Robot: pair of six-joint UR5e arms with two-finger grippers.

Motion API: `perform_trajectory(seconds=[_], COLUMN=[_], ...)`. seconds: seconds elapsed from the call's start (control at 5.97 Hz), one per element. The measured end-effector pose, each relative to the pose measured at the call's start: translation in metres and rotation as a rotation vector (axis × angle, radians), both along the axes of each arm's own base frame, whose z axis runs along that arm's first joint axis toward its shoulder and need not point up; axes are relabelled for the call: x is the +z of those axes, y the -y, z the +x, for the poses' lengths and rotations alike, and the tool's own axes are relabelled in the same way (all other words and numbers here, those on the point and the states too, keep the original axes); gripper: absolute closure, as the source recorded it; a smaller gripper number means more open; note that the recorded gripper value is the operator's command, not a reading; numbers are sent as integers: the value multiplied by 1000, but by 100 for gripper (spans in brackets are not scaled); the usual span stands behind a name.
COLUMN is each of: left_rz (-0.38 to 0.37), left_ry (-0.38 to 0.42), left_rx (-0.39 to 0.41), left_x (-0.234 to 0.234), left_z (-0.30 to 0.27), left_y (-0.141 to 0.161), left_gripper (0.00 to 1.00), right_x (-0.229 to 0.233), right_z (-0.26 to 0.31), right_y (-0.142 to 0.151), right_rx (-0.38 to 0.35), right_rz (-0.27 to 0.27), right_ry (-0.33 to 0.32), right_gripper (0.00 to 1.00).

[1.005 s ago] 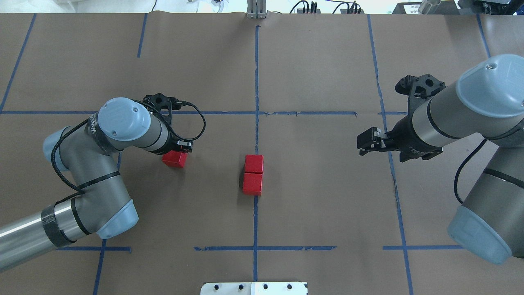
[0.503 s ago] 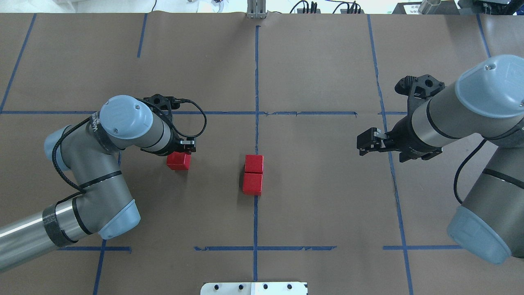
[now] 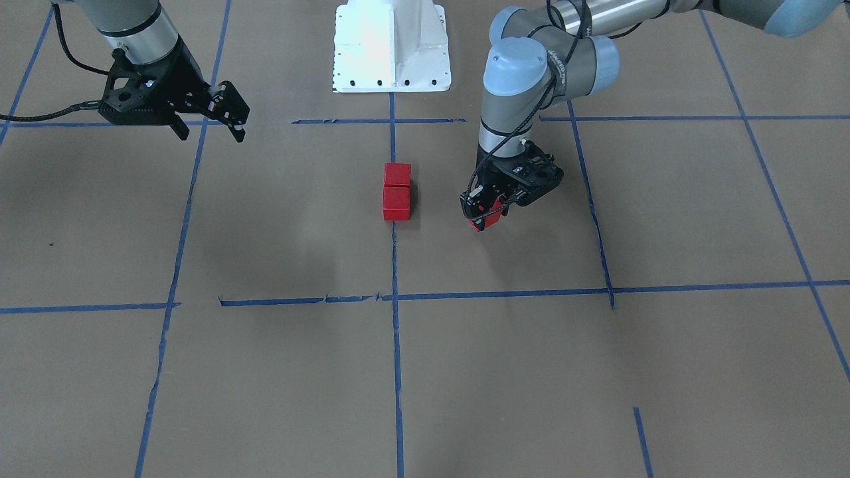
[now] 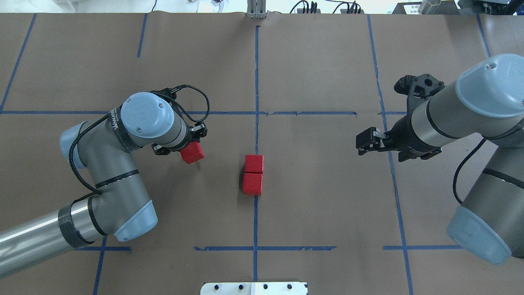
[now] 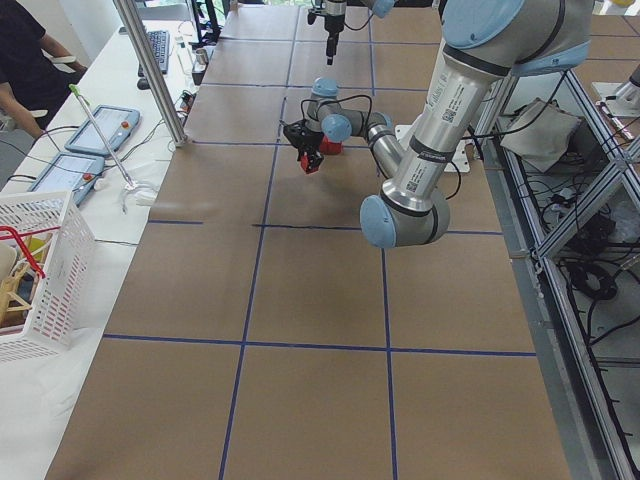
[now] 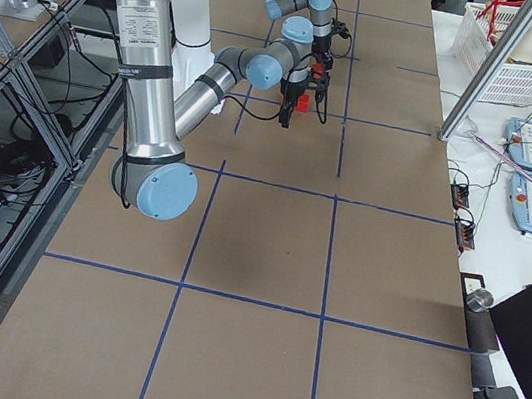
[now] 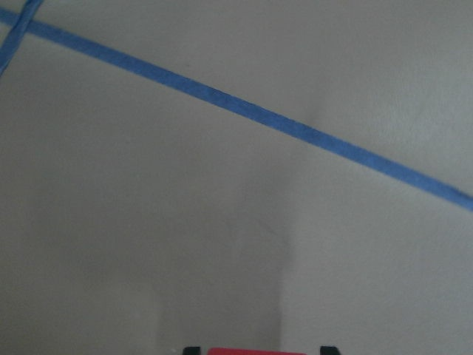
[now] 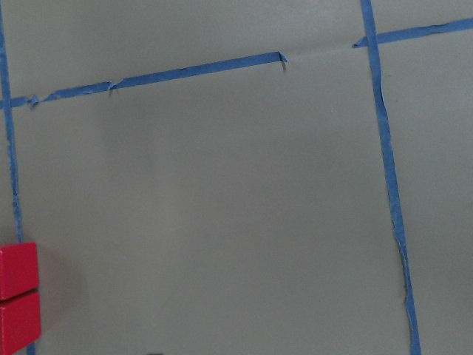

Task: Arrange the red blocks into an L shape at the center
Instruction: 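Carry the cube with the left gripper and place it beside the center cubes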

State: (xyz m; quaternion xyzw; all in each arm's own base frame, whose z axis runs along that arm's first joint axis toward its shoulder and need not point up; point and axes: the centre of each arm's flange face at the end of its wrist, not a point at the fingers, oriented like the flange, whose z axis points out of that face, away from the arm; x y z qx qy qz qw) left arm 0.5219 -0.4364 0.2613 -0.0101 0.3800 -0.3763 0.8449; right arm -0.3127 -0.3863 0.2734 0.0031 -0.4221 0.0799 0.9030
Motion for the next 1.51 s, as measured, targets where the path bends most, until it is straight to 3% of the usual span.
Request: perform_trajectory(seconds=[0.34,0.67,1.01,1.51], left_rz=[-183,-343,-426,-472], left_ry=[-7,-38,-38,-30], left_rx=[-207,-320,-400,-454], left_x=[-29,-55,-52,-51], left_z=[29,42,55,71], left_y=[-20,-24,-19,-11], left_gripper=[100,100,100,100], right_x=[-2,0,3,5], right_z=[1,1,-1,-3], right_y=[-1,-1,-2,-2], right_rx=[1,2,0,-3], right_rz=[1,-2,-5,-7], right_ry=[4,0,-7,-12], right_gripper=[0,0,0,0])
